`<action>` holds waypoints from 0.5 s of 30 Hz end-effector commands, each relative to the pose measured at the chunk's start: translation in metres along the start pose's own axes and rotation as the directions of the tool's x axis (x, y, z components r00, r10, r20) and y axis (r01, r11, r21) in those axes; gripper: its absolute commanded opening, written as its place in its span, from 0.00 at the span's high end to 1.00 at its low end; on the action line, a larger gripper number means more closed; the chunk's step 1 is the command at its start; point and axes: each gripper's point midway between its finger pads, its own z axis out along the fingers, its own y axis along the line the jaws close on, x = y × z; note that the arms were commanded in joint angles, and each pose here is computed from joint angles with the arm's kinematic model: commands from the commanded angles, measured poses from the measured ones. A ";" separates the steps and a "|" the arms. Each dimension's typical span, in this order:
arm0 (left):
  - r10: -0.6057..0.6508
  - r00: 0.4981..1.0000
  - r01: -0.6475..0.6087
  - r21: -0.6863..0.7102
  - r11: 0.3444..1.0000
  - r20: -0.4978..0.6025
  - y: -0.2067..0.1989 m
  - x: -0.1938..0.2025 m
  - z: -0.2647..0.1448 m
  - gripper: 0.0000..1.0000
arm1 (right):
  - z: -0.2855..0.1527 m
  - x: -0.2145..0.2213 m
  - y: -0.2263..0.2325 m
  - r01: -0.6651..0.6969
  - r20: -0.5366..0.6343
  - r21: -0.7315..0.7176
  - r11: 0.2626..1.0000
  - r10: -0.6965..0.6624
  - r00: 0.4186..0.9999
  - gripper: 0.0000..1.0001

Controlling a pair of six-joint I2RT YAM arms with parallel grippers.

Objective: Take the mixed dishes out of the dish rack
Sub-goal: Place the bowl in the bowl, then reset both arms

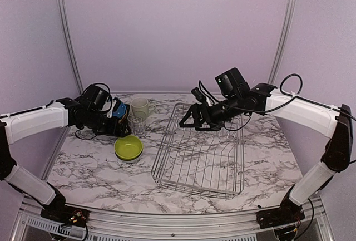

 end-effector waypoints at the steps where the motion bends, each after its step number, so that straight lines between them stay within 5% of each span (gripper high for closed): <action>1: 0.099 0.988 -0.106 0.052 0.993 0.121 -0.019 -0.039 -0.041 0.01 | -0.015 -0.017 0.007 0.050 0.062 0.012 0.999 -0.051 0.997 0.02; 8: 0.117 0.955 -0.132 0.036 0.991 0.273 -0.030 -0.087 -0.090 0.01 | -0.031 -0.038 0.008 0.087 0.125 0.028 0.996 -0.090 0.988 0.02; 15: -0.029 0.880 0.027 0.012 1.000 0.474 -0.021 -0.140 -0.153 0.01 | -0.064 -0.068 0.005 0.103 0.248 0.027 0.994 -0.106 0.963 0.02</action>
